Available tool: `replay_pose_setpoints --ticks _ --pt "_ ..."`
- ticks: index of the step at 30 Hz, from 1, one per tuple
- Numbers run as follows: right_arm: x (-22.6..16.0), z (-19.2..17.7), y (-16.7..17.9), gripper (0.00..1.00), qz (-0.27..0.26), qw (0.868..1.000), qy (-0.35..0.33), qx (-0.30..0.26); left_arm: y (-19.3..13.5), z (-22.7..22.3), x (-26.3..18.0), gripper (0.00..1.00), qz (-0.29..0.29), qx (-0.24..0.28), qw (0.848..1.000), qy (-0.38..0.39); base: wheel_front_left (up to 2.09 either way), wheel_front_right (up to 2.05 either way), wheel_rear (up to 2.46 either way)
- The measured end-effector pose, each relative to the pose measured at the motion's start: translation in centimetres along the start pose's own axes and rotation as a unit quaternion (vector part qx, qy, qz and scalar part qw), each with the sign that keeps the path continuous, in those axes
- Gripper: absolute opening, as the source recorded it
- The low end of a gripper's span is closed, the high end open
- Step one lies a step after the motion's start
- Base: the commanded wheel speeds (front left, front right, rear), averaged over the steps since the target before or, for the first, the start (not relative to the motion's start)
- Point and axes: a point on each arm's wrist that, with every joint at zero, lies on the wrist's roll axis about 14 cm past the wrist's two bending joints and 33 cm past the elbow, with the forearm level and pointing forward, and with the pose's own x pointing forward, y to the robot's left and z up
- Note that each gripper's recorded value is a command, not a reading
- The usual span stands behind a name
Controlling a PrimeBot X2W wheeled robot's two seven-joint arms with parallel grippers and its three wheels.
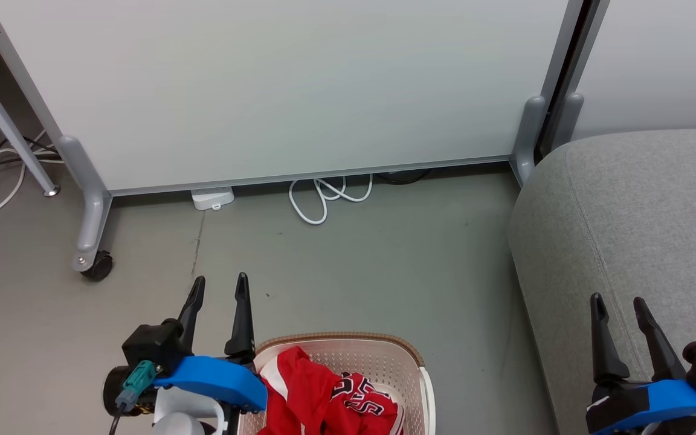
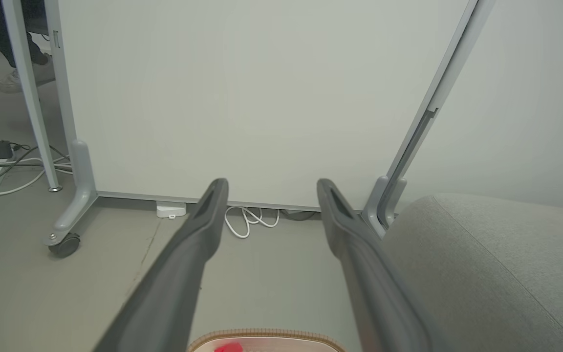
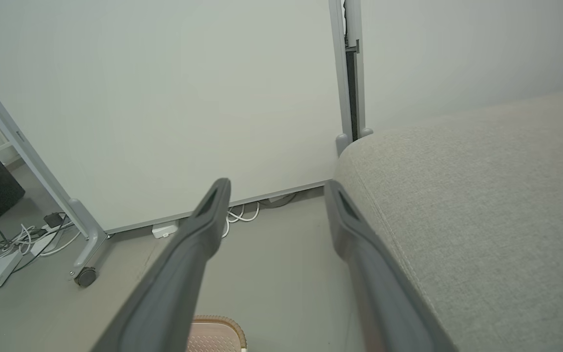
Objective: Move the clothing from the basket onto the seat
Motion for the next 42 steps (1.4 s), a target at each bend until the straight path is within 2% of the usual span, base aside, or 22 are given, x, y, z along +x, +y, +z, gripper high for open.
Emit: replay_pose_setpoints --ticks 30,42 --pt "0.0 0.0 0.4 1.00 0.020 0.994 -0.010 -0.107 -1.5 -0.4 -0.2 1.00 -0.029 0.073 0.997 -0.009 0.00 0.00 0.00" --pt "0.0 -0.1 0.3 1.00 0.020 0.994 -0.010 -0.109 -1.5 -0.6 -0.1 1.00 -0.029 0.073 0.997 -0.008 0.00 0.00 0.00"
